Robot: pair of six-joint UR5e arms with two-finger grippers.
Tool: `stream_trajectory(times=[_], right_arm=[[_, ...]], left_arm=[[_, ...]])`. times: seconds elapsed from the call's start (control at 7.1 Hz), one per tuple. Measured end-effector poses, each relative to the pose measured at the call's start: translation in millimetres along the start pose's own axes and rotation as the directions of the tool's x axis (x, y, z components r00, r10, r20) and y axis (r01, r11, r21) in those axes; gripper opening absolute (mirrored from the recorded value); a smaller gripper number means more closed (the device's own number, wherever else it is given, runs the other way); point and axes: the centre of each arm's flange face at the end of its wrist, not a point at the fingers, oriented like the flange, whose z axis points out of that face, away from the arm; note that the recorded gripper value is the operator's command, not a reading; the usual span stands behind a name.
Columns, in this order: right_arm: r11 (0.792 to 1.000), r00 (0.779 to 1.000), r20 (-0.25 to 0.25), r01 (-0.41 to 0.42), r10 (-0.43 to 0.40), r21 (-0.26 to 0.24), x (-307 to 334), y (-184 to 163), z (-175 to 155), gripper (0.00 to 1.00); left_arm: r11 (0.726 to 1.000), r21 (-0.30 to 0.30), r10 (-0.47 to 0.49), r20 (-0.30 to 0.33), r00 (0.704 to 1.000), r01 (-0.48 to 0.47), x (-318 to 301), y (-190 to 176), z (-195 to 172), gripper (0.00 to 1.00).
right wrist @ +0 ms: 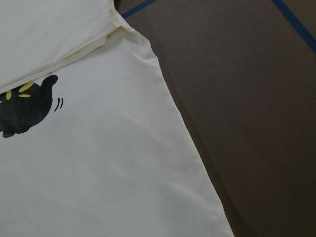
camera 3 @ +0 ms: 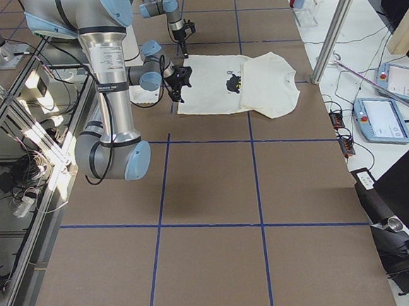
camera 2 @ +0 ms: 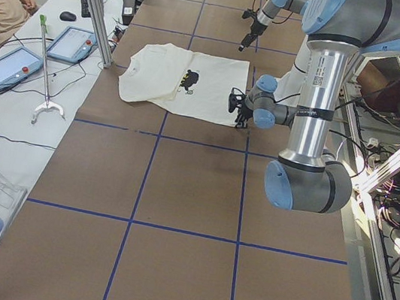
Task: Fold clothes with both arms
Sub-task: 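Lower both grippers and grasp the two hem corners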
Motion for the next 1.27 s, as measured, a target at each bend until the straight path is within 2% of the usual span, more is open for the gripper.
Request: stream_trajectory(times=[0.28,0.42,0.56,0.85,1.27], right_arm=[[1.000,1.000,-0.003,0.002,-0.002,0.000,1,1,1,0.98],[1.000,1.000,-0.007,0.005,-0.005,0.001,2,4,3,0.81],[1.000,1.000,-0.014,-0.003,0.003,0.004,5,10,7,0.77],[0.999,0.998,-0.045,-0.036,0.037,0.025,16,29,26,0.75],[0.999,0.996,-0.085,0.002,0.002,0.042,39,55,45,0.66]], left_arm=[[1.000,-0.002,0.001,-0.002,1.000,-0.001,1,0,-1,0.00],[1.000,-0.002,0.001,-0.005,1.000,-0.001,2,0,-2,0.00],[1.000,-0.002,0.000,-0.010,1.000,0.000,3,0,-4,0.00],[1.000,-0.003,0.000,-0.020,1.000,0.000,7,0,-7,0.00],[1.000,-0.007,-0.003,-0.039,0.999,0.002,14,0,-13,0.00]])
